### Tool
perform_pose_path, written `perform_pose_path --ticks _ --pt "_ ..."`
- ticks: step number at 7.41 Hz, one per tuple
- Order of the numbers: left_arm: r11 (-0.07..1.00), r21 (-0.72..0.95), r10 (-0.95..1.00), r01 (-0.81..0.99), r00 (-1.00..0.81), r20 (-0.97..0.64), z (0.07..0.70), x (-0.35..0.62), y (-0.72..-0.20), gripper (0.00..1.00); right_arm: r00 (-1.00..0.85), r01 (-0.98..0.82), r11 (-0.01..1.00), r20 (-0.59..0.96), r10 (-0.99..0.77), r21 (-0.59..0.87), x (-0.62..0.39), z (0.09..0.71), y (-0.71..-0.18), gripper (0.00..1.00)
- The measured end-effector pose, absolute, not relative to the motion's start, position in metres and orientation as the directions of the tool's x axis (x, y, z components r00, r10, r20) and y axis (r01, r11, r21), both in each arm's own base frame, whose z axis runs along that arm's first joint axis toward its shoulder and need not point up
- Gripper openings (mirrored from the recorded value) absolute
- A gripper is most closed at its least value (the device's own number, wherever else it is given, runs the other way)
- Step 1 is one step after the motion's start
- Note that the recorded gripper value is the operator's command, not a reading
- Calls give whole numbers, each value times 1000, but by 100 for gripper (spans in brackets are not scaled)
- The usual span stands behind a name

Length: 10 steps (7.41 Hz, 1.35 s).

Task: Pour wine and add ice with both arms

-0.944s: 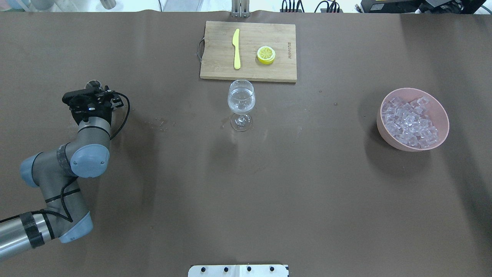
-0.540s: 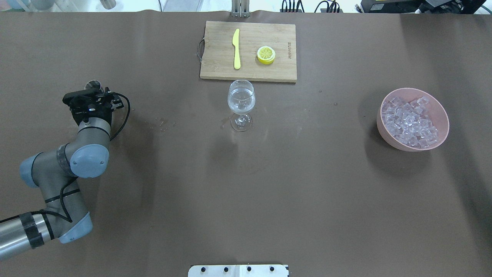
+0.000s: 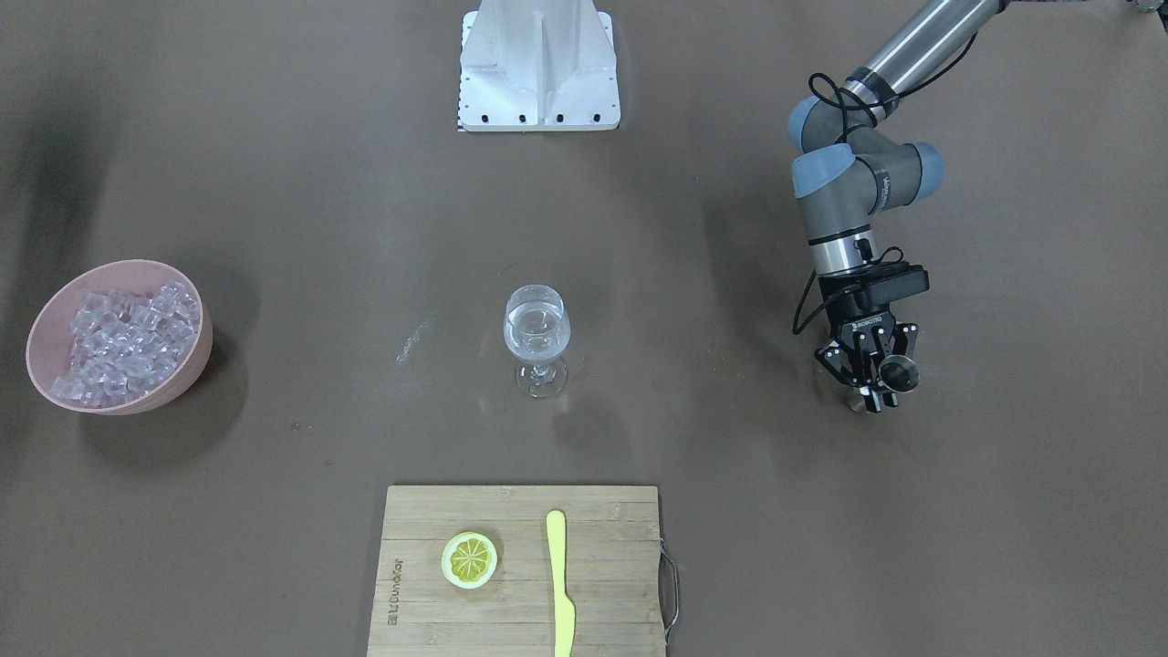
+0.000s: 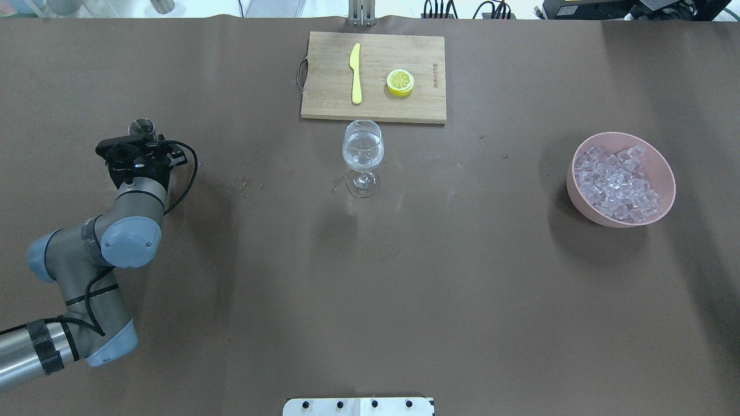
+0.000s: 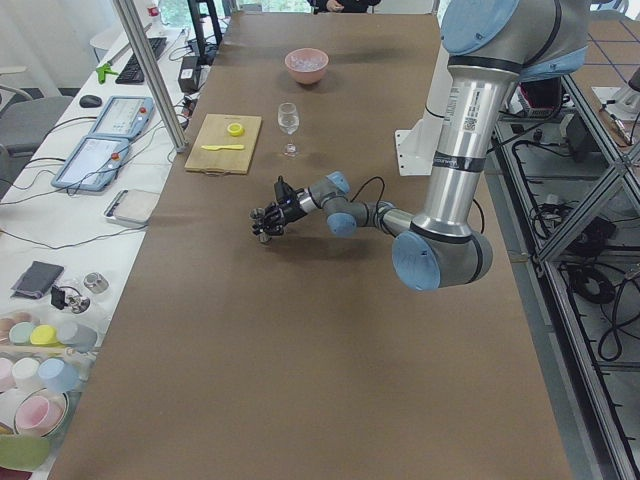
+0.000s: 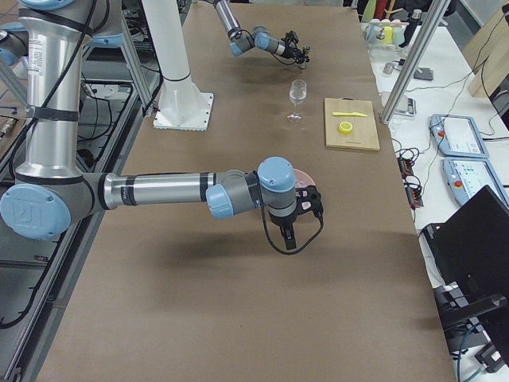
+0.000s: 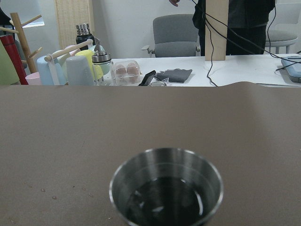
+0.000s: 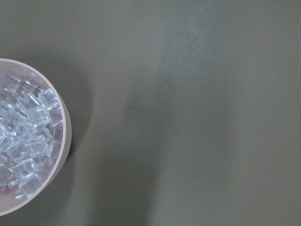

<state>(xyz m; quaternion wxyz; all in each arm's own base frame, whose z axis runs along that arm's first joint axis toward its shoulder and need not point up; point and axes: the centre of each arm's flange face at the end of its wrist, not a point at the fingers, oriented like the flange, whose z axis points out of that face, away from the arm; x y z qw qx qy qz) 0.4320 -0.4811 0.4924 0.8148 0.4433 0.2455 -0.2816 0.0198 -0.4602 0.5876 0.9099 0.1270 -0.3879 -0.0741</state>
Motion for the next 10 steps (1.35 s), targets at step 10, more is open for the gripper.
perform_pose_path --ticks 10 --pt "544 768 446 338 658 -606 380 413 -429 0 692 29 958 686 -224 284 23 590 -467 100"
